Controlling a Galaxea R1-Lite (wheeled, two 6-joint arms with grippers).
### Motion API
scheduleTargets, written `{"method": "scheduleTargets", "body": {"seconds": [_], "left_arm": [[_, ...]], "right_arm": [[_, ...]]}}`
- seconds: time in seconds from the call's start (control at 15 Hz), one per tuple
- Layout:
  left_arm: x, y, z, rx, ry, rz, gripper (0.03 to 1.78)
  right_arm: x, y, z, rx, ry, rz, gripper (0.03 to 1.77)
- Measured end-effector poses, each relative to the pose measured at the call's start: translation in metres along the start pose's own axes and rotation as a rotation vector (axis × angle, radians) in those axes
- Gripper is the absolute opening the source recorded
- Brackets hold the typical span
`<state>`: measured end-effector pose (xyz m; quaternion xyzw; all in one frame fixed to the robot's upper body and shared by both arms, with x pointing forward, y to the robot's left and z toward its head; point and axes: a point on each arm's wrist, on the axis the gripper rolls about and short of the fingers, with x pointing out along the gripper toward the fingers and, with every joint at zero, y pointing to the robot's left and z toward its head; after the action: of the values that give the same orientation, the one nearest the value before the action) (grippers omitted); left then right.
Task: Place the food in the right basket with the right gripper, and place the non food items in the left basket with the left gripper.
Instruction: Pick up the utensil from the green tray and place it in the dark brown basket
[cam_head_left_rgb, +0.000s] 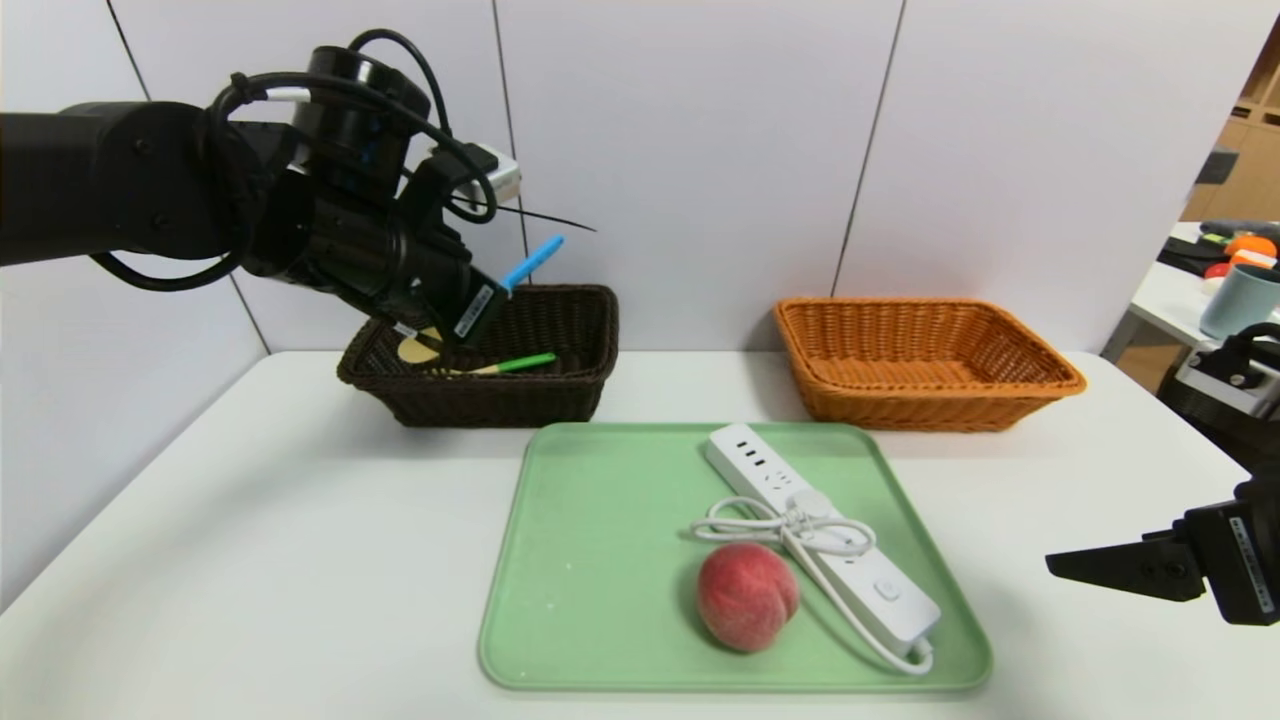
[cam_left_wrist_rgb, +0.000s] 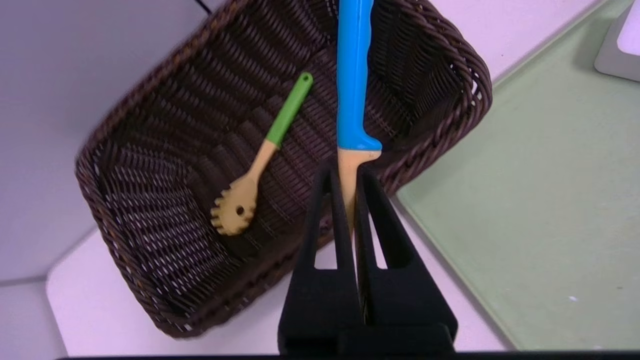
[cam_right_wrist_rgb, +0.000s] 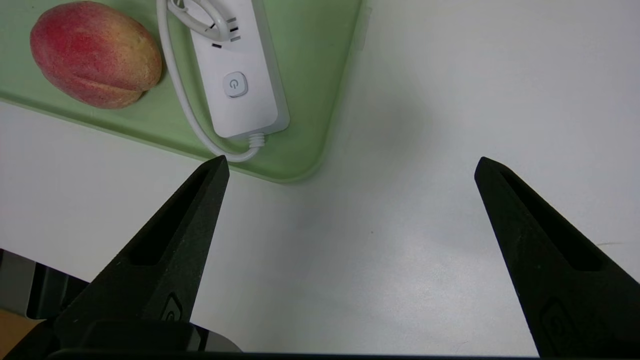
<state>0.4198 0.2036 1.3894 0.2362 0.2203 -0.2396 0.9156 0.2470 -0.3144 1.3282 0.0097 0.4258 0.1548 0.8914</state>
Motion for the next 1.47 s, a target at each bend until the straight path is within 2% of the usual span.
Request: {"method": "scheduleTargets", "body": {"seconds": [0.27,0.53,0.67,1.0,1.47], "left_arm": [[0.010,0.016,-0.007,0.195,-0.032,-0.025,0.08],[0.023,0.025,-0.016,0.309,-0.021,-0.044,0.08],[0.033,0.031,-0.020,0.357,-0.040,-0.039,0.08],[0.059,0.047,-0.026,0.426,-0.065,-0.003,0.08],[0.088,0.054,-0.041,0.405,-0.014,-0.020,0.08]], "right_arm": [[0.001,0.000,0.000,0.001,0.003,0.000,1.70],[0.003,-0.001,-0.002,0.004,0.013,-0.001,1.70],[0.003,-0.001,-0.003,0.004,0.016,-0.002,1.70],[0.003,-0.001,-0.004,0.005,0.020,-0.002,1.70],[0.005,-0.001,-0.005,0.007,0.027,-0.001,1.70]]}}
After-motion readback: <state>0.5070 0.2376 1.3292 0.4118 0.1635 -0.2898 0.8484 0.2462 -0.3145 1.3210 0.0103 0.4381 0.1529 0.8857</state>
